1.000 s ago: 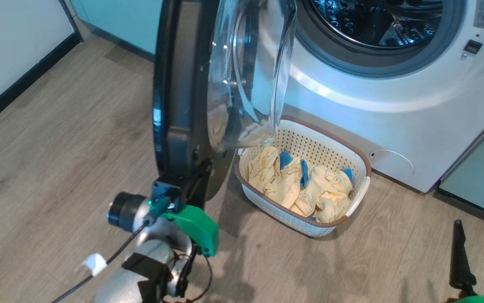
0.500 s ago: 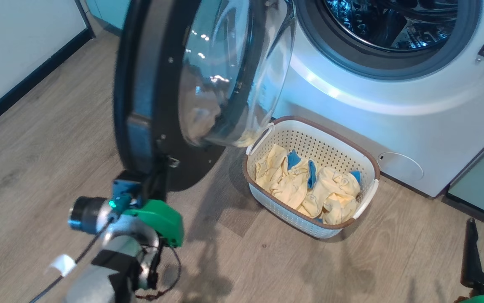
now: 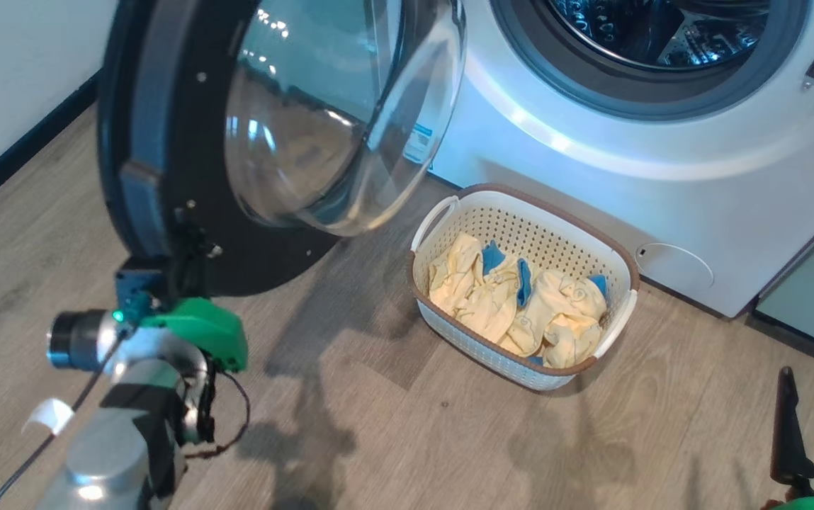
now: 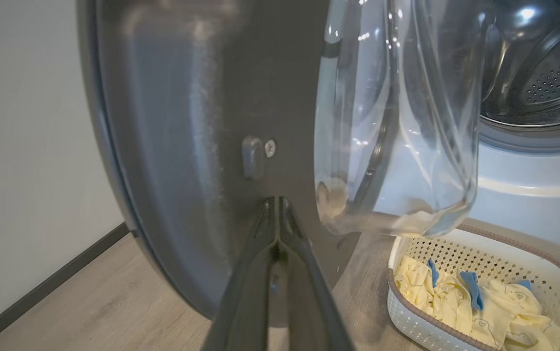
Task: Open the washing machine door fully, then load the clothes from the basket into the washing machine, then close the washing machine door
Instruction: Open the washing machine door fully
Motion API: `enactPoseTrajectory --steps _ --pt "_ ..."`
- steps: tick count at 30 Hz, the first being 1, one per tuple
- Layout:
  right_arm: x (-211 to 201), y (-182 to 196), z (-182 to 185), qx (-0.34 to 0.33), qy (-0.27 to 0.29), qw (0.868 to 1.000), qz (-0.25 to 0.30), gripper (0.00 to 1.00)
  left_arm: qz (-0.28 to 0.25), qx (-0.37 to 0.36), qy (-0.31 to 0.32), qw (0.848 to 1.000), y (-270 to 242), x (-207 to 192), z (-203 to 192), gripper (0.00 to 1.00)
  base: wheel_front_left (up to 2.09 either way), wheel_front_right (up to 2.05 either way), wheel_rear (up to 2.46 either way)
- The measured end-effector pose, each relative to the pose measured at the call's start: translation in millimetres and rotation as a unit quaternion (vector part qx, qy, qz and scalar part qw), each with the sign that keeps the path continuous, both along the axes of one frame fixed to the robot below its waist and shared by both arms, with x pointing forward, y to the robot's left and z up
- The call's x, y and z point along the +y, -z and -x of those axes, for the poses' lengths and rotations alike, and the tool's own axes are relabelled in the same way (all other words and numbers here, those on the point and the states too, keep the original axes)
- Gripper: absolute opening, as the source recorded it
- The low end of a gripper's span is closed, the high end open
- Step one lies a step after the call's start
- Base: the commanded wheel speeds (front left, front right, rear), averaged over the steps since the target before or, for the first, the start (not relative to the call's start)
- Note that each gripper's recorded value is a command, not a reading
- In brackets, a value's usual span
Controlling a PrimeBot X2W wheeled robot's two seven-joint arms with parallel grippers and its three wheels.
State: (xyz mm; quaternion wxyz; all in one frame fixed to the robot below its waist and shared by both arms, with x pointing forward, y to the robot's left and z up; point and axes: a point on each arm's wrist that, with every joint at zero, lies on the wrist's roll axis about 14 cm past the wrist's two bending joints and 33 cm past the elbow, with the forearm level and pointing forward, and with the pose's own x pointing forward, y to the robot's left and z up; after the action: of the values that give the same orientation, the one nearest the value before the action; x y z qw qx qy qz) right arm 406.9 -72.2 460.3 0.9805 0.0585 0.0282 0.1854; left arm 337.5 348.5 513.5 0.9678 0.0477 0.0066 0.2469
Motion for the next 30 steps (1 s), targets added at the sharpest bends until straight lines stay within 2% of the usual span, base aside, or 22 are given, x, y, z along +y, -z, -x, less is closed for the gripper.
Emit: enactPoseTrajectory --steps 12,30 --pt "1 9 -9 0.013 -0.005 1.000 0.010 1.00 -0.004 0.003 -0.030 1.000 -3 32 -11 0.00 0.00 0.00 0.00" --pt "-3 23 -42 0.026 -0.022 0.999 0.041 1.00 -0.044 0.032 -0.047 0.997 1 62 -34 0.00 0.00 0.00 0.00"
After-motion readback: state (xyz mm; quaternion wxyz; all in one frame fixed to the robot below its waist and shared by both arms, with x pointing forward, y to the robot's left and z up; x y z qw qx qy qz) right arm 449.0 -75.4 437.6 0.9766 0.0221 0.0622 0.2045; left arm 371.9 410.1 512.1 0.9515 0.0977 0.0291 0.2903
